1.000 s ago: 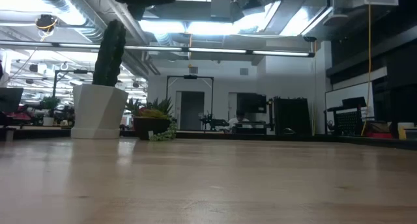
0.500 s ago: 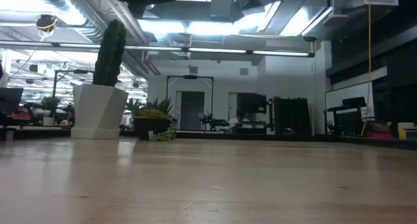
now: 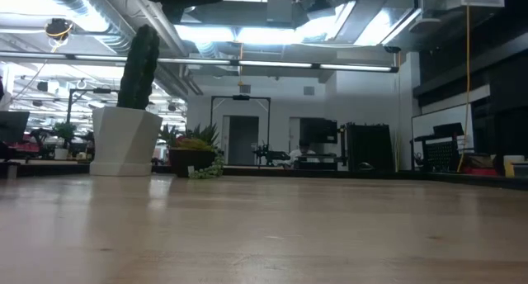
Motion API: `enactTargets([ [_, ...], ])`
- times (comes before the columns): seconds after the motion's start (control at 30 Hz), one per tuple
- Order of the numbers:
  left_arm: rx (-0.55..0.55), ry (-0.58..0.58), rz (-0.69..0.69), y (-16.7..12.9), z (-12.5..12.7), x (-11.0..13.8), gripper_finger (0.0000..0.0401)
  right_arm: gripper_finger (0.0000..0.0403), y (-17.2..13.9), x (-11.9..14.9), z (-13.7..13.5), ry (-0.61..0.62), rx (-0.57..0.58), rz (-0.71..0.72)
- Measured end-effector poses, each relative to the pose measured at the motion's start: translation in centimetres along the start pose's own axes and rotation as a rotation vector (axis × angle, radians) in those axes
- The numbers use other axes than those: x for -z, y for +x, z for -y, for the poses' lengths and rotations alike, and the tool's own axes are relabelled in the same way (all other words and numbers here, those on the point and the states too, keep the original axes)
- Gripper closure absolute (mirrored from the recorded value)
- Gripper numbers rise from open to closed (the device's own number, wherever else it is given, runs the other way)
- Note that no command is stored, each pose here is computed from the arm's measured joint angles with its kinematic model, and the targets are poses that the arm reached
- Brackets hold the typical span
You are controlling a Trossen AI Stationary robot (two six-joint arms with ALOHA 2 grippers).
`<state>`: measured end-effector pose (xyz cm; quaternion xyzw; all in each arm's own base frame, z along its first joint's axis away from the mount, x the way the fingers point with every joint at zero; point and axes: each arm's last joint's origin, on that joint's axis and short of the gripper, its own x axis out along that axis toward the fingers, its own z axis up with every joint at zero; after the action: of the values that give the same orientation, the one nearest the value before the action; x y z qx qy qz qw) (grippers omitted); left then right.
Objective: Nest measuring cups in basket
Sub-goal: Put the stacked measuring cups into the green bin
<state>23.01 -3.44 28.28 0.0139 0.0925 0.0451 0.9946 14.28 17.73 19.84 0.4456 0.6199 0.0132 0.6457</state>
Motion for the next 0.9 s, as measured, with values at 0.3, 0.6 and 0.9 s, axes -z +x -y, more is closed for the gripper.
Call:
enactTargets([
  [0.3,0.000,0.000,0.000,0.0,0.0,0.0,0.0379,0.0226,0.0,0.1,0.1,0.002,0.011,-0.018],
  [0.6,0.000,0.000,0.000,0.0,0.0,0.0,0.0391,0.0226,-0.8,0.2,0.6,0.011,0.045,-0.010],
  [0.9,-0.001,-0.001,0.000,0.0,0.0,0.0,0.0395,0.0226,-2.1,0.3,1.6,0.024,0.109,0.031],
])
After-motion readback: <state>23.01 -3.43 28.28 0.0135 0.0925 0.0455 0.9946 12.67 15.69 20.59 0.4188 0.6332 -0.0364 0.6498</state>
